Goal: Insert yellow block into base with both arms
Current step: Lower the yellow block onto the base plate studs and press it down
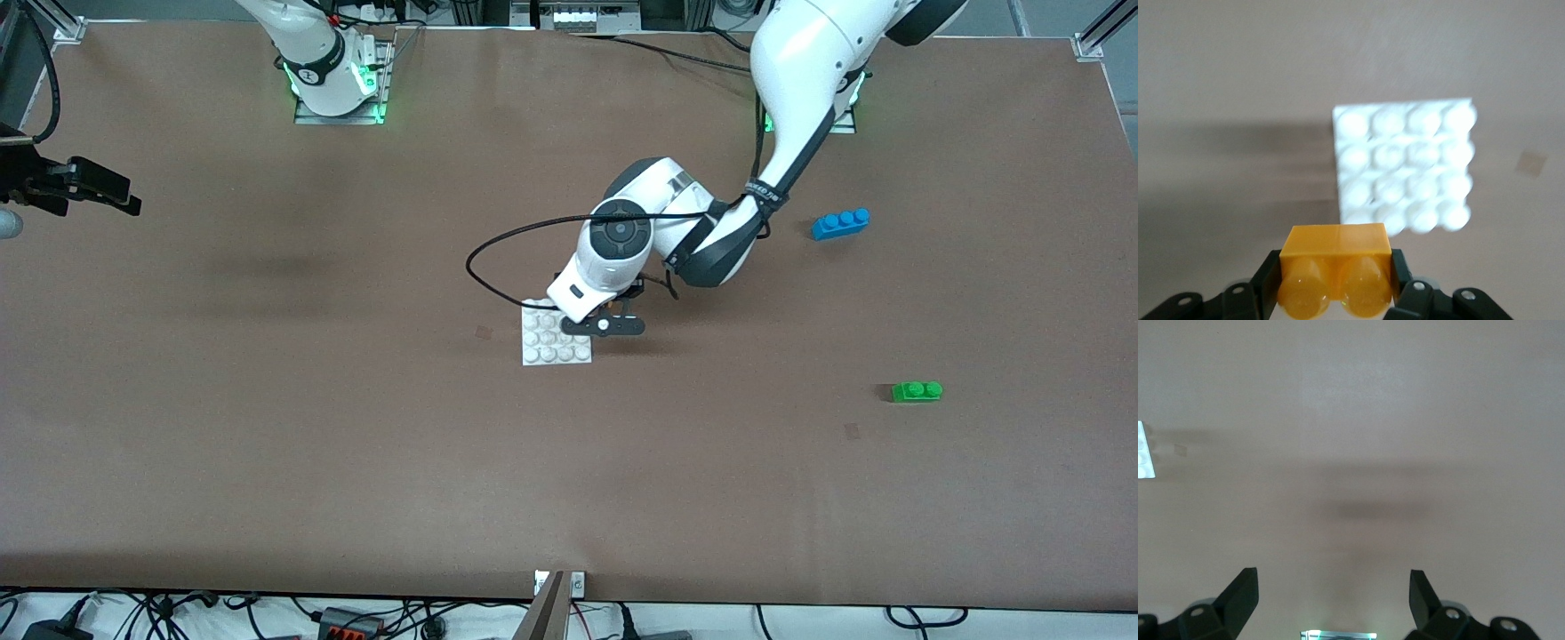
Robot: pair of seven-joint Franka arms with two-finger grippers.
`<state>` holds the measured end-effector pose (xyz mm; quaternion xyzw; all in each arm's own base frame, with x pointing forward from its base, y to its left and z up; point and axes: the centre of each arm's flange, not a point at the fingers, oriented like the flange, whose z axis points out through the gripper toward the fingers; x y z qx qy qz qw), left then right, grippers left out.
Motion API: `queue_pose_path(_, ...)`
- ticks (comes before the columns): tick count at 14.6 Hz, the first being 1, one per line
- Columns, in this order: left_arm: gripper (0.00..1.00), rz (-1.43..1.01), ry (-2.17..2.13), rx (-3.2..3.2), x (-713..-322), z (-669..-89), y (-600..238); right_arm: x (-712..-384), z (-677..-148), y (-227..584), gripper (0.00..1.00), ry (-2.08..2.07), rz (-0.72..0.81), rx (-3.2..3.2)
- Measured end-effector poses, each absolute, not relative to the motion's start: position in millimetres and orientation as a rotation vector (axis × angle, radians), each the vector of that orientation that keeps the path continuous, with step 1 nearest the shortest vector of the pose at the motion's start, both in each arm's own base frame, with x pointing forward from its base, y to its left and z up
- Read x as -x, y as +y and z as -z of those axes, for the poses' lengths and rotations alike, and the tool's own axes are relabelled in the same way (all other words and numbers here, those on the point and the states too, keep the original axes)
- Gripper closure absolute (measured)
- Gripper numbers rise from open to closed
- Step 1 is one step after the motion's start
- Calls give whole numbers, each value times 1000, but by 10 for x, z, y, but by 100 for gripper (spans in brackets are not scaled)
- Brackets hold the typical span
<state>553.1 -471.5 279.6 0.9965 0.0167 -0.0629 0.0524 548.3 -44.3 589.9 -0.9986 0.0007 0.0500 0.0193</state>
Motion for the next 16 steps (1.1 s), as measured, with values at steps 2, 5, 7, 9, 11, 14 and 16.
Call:
queue_pose_path(2,32,121,81,-3000,-5664,-2754,-4765,-5484,-5899,-444,0,2,-155,3099)
queue_pose_path(5,32,71,109,-3003,-5686,-2651,-4901,-5497,-5897,-446,0,3,-144,3100)
queue_pose_path(7,32,70,90,-3010,-5602,-2598,-5030,-5516,-5894,-448,0,3,-130,3102)
queue_pose_path(9,32,66,64,-3024,-5499,-2544,-5145,-5534,-5876,-459,0,7,-126,3102)
queue_pose_path(11,32,71,62,-3034,-5416,-2487,-5226,-5543,-5855,-492,0,16,-129,3101)
queue_pose_path(14,32,89,65,-3046,-5397,-2355,-5224,-5545,-5850,-512,0,22,-129,3101)
queue_pose_path(16,32,96,70,-3052,-5406,-2286,-5204,-5559,-5837,-513,0,22,-125,3102)
